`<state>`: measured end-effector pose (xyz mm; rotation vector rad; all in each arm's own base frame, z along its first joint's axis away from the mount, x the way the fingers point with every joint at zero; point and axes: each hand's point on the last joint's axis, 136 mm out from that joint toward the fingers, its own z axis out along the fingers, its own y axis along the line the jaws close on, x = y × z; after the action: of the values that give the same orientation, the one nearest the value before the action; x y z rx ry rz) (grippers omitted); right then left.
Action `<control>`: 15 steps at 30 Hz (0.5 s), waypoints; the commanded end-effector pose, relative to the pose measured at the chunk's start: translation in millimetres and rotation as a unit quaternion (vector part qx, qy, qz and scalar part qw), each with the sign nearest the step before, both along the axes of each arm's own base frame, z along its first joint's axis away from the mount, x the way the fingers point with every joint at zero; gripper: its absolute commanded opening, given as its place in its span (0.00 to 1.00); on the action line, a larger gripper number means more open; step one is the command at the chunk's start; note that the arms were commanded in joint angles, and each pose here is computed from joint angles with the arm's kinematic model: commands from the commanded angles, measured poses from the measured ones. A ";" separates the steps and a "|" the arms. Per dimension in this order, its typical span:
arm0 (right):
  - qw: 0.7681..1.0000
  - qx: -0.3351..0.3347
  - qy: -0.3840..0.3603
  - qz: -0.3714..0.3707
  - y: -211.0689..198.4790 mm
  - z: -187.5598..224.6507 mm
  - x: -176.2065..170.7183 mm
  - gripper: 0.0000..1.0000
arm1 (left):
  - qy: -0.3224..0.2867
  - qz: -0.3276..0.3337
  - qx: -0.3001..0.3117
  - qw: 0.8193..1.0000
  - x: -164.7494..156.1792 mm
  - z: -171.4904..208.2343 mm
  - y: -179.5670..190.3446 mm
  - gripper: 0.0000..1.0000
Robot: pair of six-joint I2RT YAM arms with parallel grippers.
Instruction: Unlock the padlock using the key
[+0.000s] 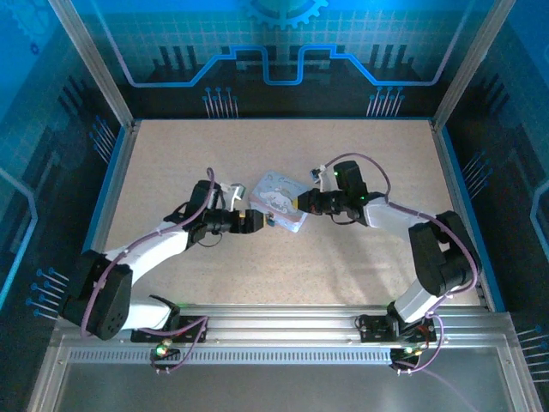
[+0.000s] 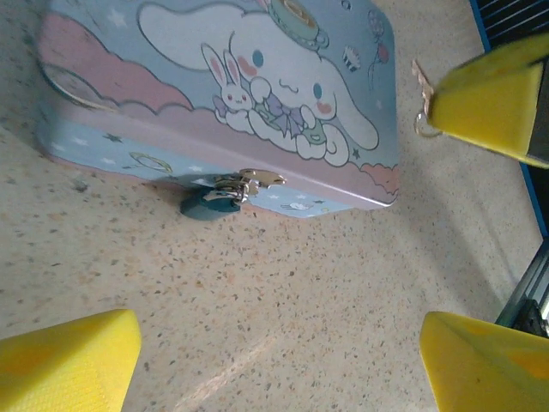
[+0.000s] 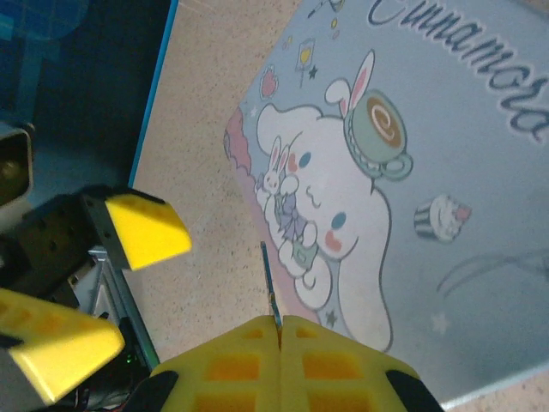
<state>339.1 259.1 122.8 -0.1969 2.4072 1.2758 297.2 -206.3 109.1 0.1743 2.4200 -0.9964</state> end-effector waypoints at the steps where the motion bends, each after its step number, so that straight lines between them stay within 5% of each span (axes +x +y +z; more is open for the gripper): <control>1: 1.000 0.017 -0.025 0.011 13.2 12.5 11.0 0.00 | -0.010 -0.002 -0.024 1.000 7.2 -3.8 -13.8 0.85; 15: 1.000 -0.024 0.010 0.006 9.1 -27.8 14.6 0.00 | -0.007 0.006 0.002 1.000 23.4 -39.2 -25.9 0.81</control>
<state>353.0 263.7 97.4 -0.1801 2.4480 1.2608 311.9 -229.1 69.5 0.1574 2.4382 -1.0134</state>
